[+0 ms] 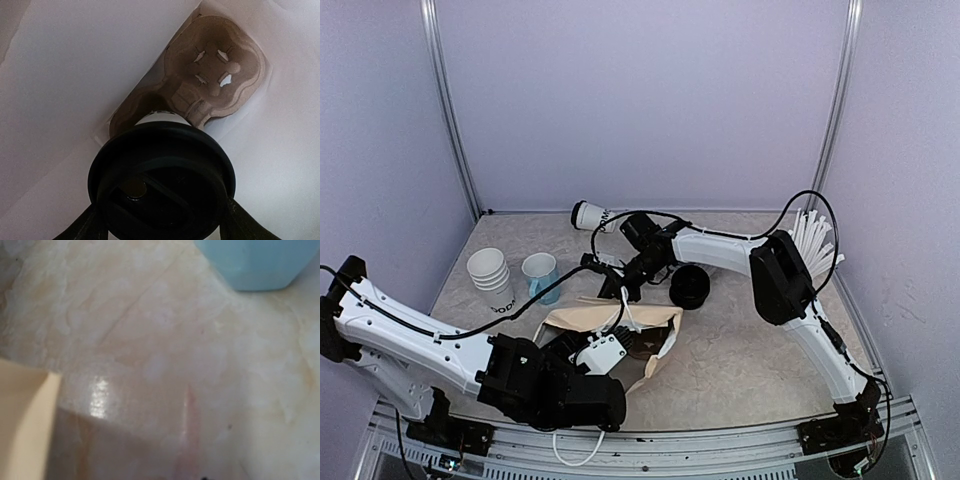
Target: Pack the takeout coffee
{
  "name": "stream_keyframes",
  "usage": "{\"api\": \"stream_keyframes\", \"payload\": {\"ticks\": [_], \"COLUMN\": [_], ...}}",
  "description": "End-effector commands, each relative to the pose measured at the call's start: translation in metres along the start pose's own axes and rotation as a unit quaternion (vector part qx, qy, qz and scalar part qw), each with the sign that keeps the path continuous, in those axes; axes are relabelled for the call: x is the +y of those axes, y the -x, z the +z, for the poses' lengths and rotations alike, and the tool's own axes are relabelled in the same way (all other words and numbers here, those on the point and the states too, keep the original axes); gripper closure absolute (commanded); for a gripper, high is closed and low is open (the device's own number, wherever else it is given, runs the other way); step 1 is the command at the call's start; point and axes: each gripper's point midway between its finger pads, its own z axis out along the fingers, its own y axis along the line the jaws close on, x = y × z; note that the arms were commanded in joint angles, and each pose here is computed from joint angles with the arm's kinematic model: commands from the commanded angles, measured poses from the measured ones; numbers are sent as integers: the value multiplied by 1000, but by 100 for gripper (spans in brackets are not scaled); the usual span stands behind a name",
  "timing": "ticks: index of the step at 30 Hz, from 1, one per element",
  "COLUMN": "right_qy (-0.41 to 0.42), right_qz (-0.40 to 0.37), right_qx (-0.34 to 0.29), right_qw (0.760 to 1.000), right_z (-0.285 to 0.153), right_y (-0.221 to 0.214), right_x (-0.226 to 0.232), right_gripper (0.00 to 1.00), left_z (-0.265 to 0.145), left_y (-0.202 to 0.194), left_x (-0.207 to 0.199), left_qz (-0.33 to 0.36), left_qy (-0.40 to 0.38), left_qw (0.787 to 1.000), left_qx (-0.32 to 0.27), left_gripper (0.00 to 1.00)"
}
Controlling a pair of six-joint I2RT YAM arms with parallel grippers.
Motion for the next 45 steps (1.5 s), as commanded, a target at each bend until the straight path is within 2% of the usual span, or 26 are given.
{"api": "stream_keyframes", "payload": {"ticks": [1, 9, 15, 23, 32, 38, 45], "right_qy": [36, 67, 85, 160, 227, 169, 98], "right_qz": [-17, -22, -26, -30, -52, -68, -68], "right_qx": [-11, -4, 3, 9, 27, 48, 1], "right_qw": [999, 998, 996, 987, 972, 982, 993], "right_z": [1, 14, 19, 14, -2, -32, -106], "right_y": [19, 18, 15, 7, -5, -6, 28], "right_x": [33, 59, 77, 117, 160, 143, 110], "right_gripper": [66, 66, 66, 65, 62, 55, 51], "left_z": [8, 16, 6, -11, -32, -30, -11], "left_y": [-7, -13, -19, -18, -12, -15, -29], "left_x": [3, -3, -14, -31, -66, -71, -74], "left_qz": [-3, -16, -11, -3, 8, 15, 21], "left_qy": [-7, -39, -93, -191, -306, -325, -313], "left_qw": [1000, 998, 990, 966, 926, 915, 914], "left_qx": [15, 51, 107, 176, 223, 237, 258], "left_gripper": [61, 61, 61, 60, 60, 60, 60]}}
